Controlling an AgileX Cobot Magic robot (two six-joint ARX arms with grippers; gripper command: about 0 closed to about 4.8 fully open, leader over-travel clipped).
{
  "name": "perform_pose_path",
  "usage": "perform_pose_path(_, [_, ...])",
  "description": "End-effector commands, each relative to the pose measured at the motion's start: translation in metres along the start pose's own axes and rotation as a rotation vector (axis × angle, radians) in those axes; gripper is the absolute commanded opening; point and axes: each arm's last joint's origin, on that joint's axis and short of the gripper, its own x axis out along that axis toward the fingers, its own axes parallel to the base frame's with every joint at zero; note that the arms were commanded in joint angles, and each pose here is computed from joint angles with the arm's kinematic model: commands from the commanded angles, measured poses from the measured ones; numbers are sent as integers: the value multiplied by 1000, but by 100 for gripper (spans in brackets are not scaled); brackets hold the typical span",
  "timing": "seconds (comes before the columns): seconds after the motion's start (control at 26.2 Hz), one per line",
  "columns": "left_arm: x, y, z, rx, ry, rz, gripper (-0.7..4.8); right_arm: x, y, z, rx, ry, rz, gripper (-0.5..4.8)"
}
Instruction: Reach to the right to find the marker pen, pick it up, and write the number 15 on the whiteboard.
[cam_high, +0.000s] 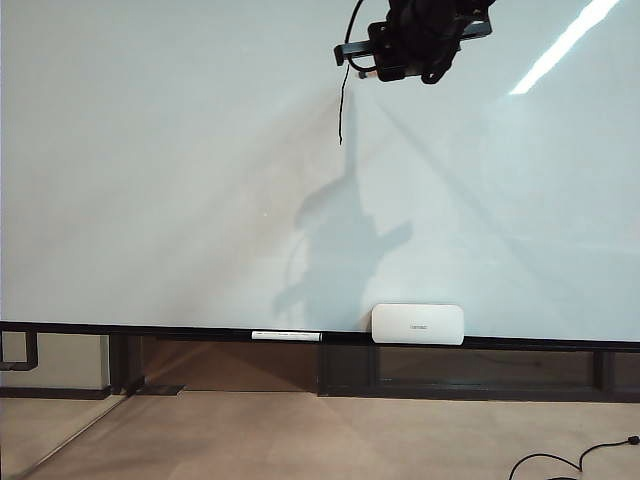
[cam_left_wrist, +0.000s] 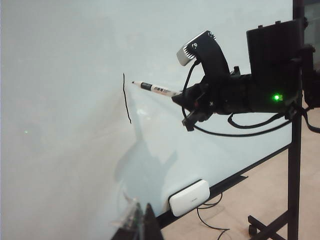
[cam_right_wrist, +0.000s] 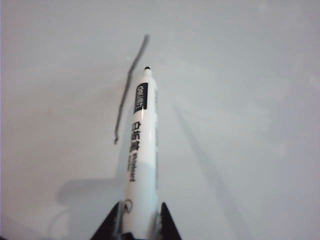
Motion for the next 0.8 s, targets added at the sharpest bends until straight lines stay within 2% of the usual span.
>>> perform_pose_path(0.04, [0,0,1,4,-9,-3,-6,-4,-4,12,12,-39,-31,-1])
perform_pose_path(0.34, [0,0,1,4,-7,-3,-6,-16,-12,28,23,-67,-59,-2])
perform_pose_path(0.5, [0,0,1,1,-7,-3,-6,-23,-17,35,18,-42,-93,-2])
perform_pose_path(0.8, [0,0,1,1,-8,-4,-6,-26,-19,34,4,0,-90,-1])
